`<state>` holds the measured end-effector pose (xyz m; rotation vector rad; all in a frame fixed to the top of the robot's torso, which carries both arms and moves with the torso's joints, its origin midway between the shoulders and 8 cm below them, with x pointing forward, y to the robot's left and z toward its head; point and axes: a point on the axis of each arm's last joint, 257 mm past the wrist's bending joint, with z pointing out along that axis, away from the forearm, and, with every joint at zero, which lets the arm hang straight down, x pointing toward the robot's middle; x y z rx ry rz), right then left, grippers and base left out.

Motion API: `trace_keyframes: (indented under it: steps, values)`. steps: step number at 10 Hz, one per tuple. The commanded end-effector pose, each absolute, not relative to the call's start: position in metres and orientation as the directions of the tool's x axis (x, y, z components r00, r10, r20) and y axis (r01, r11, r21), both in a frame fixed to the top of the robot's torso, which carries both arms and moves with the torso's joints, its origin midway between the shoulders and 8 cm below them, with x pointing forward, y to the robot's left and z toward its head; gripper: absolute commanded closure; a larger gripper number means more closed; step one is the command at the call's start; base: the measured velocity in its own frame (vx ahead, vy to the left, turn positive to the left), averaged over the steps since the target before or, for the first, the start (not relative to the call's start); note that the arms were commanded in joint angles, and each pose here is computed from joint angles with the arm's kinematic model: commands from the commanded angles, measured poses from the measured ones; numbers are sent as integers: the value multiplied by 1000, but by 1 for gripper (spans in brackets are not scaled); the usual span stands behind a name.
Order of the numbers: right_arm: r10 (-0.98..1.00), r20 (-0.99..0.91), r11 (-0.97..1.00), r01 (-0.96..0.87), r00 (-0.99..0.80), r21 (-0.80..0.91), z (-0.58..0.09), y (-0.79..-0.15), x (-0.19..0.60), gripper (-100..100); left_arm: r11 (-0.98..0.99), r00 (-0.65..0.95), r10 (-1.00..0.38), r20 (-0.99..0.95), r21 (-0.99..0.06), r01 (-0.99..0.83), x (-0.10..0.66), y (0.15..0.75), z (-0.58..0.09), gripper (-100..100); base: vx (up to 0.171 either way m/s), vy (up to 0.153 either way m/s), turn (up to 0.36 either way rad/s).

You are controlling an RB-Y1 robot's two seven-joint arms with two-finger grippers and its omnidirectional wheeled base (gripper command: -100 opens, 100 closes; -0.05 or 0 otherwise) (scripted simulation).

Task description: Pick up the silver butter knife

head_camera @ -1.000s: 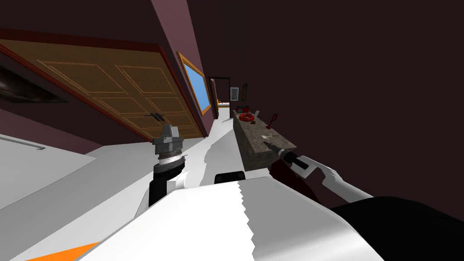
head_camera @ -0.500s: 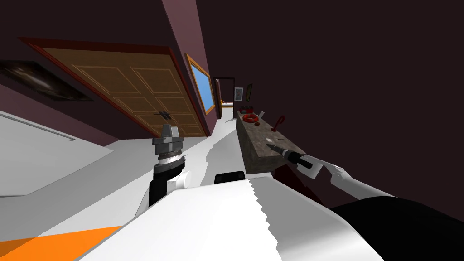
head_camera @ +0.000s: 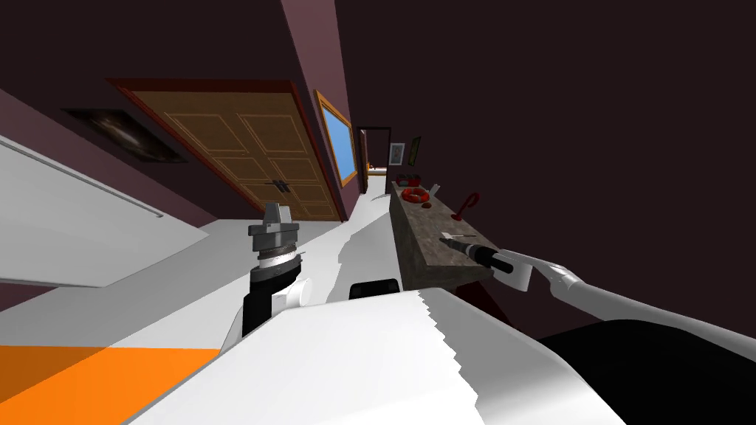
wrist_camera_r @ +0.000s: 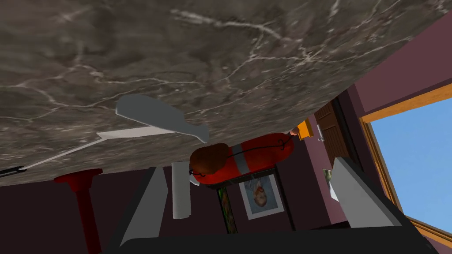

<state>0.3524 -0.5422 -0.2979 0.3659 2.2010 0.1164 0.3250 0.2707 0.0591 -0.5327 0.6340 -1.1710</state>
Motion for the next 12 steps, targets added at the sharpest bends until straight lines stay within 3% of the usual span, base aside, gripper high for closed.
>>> trace_keyframes:
  steps: [1,10,11,12]
  values:
    - [272,-748,959,236,-606,158,-304,-557,342,-100,305,255,-951,-176,-680,667,325,271,59,0,85,-65,175]
    - [178,-677,966,259,-714,-20,-317,-598,301,-100,305,255,-951,-176,-680,667,325,271,59,0,56,-40,106]
    - [177,-676,965,260,-715,-22,-318,-599,301,0,305,255,-951,-176,-680,667,325,271,59,0,0,0,0]
    - [186,-677,962,272,-712,-22,-326,-603,296,-100,305,255,-951,-176,-680,667,325,271,59,0,29,-11,91]
